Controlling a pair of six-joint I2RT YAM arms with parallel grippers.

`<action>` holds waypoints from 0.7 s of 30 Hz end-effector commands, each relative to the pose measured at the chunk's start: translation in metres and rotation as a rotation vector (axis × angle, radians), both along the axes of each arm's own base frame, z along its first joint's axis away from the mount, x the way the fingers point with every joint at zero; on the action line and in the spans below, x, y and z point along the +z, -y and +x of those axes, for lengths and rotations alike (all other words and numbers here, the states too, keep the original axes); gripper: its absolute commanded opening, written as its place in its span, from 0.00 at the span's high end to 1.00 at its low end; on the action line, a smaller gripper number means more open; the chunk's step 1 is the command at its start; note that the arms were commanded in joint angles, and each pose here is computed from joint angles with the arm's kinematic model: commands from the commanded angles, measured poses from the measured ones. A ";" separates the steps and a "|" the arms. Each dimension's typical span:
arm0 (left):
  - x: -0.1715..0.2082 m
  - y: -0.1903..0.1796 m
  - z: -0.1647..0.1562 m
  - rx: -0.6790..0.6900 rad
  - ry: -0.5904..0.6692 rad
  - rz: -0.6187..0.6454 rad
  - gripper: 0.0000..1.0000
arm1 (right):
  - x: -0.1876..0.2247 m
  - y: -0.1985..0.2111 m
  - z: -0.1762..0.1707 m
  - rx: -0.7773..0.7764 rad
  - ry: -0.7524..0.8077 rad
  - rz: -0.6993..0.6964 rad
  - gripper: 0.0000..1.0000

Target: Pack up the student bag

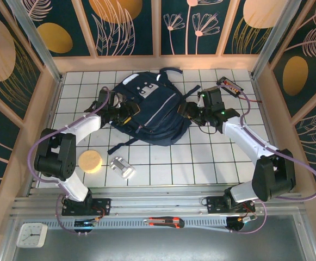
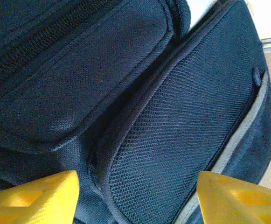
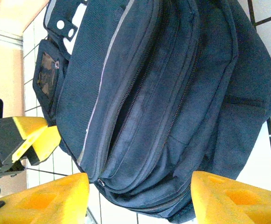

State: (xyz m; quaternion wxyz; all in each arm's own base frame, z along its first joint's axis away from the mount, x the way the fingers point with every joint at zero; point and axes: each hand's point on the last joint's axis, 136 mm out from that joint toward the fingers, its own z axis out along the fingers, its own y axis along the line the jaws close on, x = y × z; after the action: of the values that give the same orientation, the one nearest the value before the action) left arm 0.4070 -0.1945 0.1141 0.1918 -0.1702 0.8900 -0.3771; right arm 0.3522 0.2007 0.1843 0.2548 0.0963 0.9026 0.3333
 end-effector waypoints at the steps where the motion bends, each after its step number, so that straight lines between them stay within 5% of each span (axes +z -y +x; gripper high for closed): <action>1: -0.002 0.004 0.010 -0.023 0.013 -0.013 0.34 | 0.022 0.001 0.002 -0.023 0.040 0.001 0.40; 14: -0.008 0.014 0.021 -0.014 -0.014 -0.075 0.47 | 0.024 -0.007 0.010 -0.016 0.043 -0.005 0.40; 21: -0.004 0.020 0.025 -0.020 -0.021 -0.115 0.75 | 0.024 -0.014 0.016 0.004 0.052 -0.022 0.40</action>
State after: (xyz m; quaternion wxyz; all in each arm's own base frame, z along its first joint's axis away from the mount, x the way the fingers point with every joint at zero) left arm 0.4195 -0.2039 0.0916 0.1553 -0.1928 0.8851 -0.3940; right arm 0.3608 0.2103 0.1973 0.2646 0.0891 0.9021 0.3292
